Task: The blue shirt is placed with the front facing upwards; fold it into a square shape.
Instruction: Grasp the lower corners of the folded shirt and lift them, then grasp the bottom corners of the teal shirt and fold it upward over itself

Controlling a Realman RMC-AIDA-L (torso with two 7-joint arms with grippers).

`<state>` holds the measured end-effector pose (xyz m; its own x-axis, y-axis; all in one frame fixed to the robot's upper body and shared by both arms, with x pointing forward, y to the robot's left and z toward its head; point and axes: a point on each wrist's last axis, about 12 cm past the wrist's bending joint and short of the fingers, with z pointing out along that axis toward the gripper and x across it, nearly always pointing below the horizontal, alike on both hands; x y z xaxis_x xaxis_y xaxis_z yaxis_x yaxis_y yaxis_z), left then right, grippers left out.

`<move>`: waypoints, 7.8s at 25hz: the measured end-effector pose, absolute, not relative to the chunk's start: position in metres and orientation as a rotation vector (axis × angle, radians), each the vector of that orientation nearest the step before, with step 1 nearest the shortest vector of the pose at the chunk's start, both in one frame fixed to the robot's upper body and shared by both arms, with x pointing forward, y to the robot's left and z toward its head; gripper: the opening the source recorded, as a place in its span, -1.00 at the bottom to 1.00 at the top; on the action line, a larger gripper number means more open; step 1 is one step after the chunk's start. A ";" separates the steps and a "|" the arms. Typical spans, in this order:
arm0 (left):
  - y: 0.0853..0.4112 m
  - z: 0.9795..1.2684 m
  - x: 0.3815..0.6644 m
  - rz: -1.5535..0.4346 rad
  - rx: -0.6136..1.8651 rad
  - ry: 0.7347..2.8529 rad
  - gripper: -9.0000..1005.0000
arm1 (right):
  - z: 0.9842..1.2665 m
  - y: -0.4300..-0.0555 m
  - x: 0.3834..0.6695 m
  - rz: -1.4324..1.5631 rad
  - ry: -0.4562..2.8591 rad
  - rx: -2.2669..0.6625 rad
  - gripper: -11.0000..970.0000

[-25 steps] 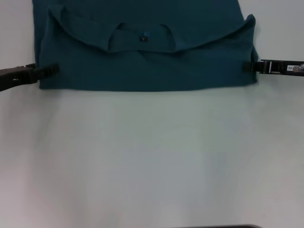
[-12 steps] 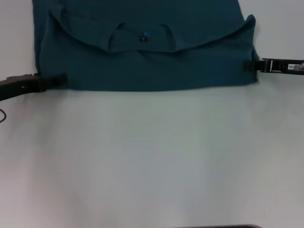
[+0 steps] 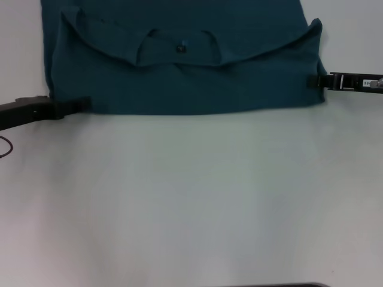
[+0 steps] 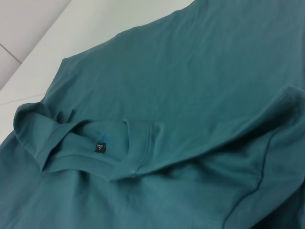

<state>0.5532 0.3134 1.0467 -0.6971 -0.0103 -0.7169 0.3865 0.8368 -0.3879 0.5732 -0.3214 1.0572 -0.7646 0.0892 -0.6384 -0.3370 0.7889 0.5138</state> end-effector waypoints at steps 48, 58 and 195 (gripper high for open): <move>0.326 1.064 0.526 -0.852 0.407 2.261 -0.97 | 1.058 -0.351 0.535 0.900 2.267 -0.238 -0.85; 0.341 1.067 0.502 -0.957 0.429 2.282 -0.97 | 1.046 -0.367 0.484 0.984 2.274 -0.285 -0.84; 0.363 1.123 0.542 -0.990 0.513 2.267 -0.97 | 1.100 -0.380 0.497 1.080 2.063 -0.408 -0.77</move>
<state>0.5421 0.3630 1.1229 -0.7415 0.1049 -0.6627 0.5575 0.6459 -0.5216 0.4969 -0.3796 1.0999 -0.6616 0.0625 -0.7473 -0.5785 0.5915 0.5616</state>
